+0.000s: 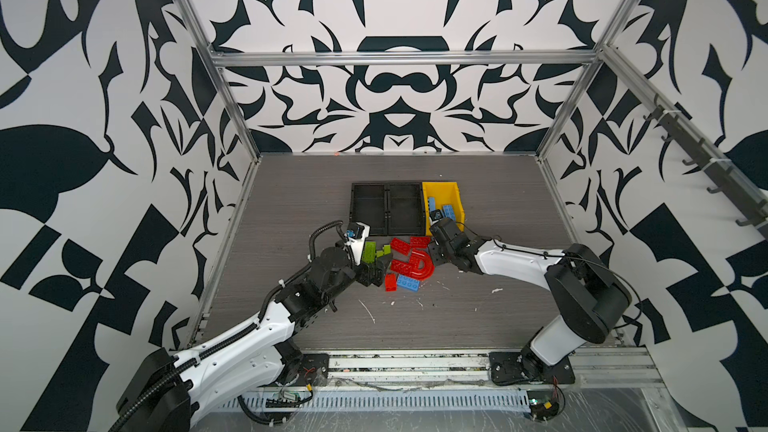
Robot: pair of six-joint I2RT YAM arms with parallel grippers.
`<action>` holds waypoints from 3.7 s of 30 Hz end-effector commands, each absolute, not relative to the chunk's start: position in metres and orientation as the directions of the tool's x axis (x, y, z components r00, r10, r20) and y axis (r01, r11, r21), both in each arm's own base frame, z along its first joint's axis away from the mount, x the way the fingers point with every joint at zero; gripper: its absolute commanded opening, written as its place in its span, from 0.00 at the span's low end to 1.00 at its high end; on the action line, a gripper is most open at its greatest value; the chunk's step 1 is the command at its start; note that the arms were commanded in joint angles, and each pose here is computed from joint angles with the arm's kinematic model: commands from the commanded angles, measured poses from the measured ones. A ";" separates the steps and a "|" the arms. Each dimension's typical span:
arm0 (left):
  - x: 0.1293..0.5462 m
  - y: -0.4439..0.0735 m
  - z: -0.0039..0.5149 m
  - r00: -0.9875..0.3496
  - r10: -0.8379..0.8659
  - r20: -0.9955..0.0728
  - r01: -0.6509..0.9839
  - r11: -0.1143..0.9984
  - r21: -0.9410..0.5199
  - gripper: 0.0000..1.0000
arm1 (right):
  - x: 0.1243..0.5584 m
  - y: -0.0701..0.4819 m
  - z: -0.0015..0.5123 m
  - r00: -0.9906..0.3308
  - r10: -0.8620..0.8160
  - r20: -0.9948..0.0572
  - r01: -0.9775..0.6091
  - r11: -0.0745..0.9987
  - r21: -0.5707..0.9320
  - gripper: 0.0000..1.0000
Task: Sort the legos into containers by color
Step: 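Move the right gripper back over two blue 2x3 bricks beside the yellow bin, then lower the right gripper onto the nearer blue 2x3 brick and grasp it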
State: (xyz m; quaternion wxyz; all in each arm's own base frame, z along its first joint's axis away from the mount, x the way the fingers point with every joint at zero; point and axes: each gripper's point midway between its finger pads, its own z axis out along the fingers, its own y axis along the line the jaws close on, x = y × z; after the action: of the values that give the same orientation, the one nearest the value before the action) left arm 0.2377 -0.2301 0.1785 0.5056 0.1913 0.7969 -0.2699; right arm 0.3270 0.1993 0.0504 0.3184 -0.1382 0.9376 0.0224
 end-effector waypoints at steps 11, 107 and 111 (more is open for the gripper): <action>0.239 -0.233 0.193 -0.400 0.003 -0.917 0.585 0.770 -0.253 1.00 | 0.313 0.182 0.085 -0.722 -0.149 -0.676 -0.239 0.970 0.041 0.50; 0.238 -0.234 0.193 -0.404 0.001 -0.915 0.585 0.769 -0.258 1.00 | 0.297 0.166 0.052 -0.776 -0.177 -0.605 -0.216 0.976 -0.009 0.67; 0.239 -0.234 0.192 -0.406 0.001 -0.914 0.585 0.769 -0.258 1.00 | 0.304 0.166 0.040 -0.791 -0.197 -0.580 -0.203 0.978 -0.054 0.66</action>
State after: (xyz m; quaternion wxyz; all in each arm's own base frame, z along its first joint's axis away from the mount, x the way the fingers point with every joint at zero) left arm 0.2370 -0.2302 0.1803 0.5058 0.1890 0.7958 -0.2743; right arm 0.2859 0.1633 0.0256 0.2781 -0.1180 0.9531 0.0203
